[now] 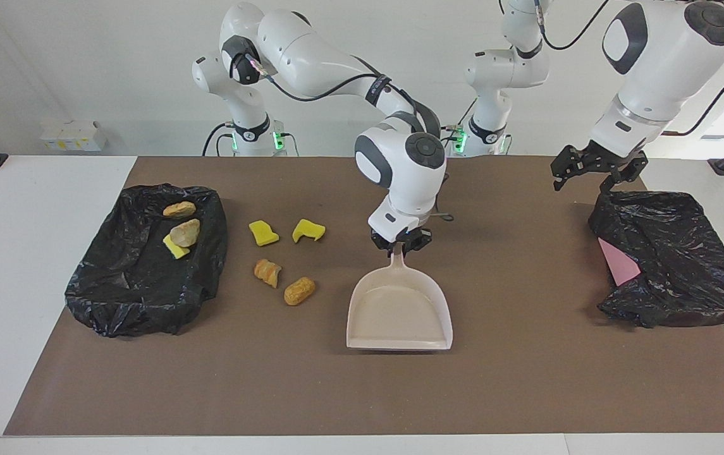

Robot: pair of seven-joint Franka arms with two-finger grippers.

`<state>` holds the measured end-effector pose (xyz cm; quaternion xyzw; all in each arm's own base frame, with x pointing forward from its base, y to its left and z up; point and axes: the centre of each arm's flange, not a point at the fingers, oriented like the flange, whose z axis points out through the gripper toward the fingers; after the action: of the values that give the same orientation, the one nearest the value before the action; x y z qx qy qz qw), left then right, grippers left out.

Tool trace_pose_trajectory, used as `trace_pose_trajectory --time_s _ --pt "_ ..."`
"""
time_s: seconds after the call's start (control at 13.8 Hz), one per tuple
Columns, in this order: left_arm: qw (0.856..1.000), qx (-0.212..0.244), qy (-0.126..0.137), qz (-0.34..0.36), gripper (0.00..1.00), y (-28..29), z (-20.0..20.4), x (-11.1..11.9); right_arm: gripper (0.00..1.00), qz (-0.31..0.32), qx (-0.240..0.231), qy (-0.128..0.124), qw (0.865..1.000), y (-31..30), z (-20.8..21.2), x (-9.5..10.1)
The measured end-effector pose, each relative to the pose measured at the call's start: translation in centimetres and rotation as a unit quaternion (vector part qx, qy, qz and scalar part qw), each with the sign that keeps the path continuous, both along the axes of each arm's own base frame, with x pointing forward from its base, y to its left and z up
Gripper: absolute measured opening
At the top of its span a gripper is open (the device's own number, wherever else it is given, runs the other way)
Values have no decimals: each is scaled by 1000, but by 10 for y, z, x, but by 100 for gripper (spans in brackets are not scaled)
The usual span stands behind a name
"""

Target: Sweep and dump trash in bin

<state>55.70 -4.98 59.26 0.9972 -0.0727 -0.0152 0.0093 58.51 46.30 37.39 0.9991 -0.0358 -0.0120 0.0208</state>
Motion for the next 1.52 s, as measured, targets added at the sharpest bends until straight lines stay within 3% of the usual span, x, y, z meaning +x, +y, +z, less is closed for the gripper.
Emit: trace_pose_trajectory --time_s 0.43,1.09,1.52 --pt "1000 0 2 0 100 0 -1 0 31 -26 38 34 998 8 -9 -4" --pt "1000 0 1 -1 100 -1 0 -1 31 27 42 39 998 13 -12 -9" --pt "1000 0 1 -1 100 -1 0 -1 43 31 36 48 998 14 -13 -14"
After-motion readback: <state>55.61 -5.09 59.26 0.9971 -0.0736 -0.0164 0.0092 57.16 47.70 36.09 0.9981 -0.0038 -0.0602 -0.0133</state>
